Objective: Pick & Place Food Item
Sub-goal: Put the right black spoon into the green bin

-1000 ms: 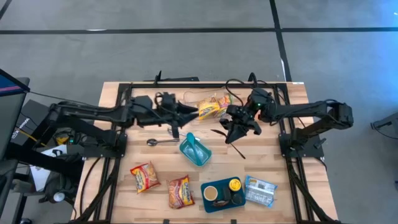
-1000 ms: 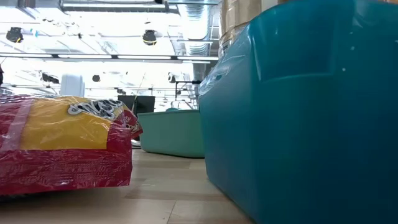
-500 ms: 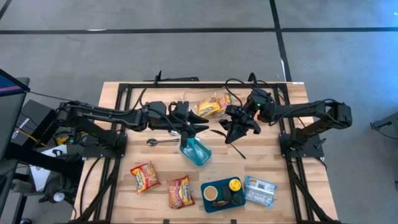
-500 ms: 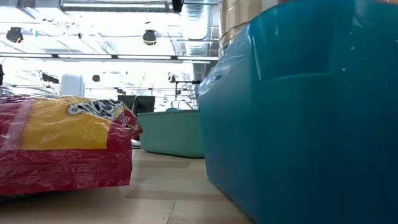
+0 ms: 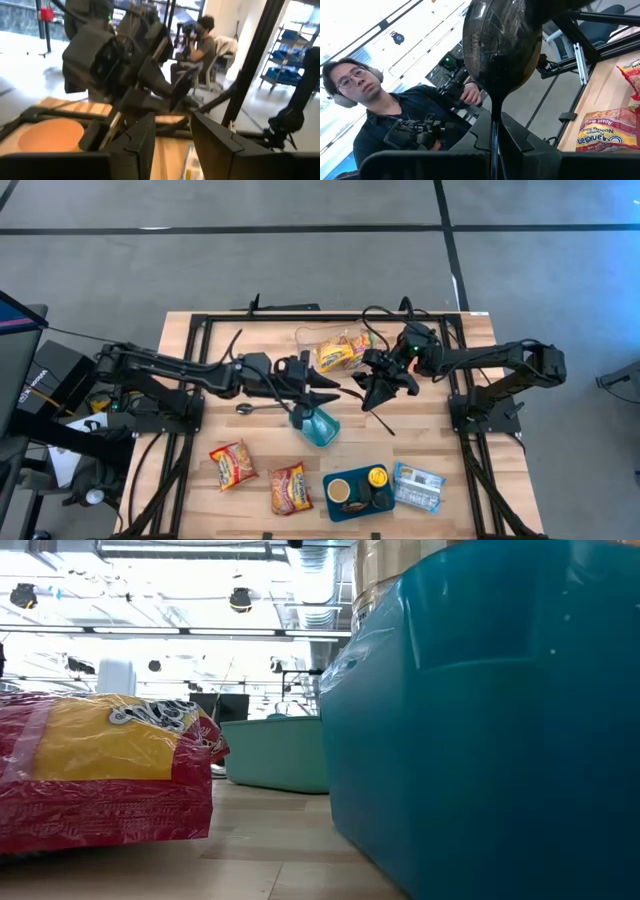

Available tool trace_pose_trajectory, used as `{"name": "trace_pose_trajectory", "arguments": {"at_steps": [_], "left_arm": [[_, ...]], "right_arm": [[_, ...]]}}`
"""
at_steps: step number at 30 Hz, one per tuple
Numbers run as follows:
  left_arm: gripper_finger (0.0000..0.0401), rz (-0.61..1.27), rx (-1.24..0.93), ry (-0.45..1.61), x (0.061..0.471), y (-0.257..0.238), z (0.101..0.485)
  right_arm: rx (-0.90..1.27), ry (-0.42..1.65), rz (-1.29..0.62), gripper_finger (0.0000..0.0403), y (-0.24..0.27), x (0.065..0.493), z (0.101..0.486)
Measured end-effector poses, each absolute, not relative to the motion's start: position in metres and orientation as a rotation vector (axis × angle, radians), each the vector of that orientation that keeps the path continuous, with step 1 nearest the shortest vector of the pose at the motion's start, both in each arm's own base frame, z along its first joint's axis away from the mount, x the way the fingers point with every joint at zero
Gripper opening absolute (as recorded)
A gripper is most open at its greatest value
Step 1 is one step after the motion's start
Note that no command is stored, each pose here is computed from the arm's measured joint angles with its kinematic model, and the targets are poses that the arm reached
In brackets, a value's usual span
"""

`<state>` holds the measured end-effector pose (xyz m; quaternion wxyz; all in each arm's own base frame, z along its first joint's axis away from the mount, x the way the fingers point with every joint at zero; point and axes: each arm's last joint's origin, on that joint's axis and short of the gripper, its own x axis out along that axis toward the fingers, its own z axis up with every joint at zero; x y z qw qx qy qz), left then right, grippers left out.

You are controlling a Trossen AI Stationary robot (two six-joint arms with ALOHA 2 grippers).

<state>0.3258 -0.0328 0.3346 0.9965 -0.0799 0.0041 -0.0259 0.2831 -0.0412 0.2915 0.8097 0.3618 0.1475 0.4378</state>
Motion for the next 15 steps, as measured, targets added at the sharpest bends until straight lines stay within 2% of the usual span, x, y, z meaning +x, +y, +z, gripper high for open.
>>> {"name": "trace_pose_trajectory", "arguments": {"at_steps": [15], "left_arm": [[0.0119,-0.031,-0.108,-0.051,0.343,-0.032,0.323]], "right_arm": [[0.808,0.337,0.926,0.0005,-0.041,0.283,0.290]]}}
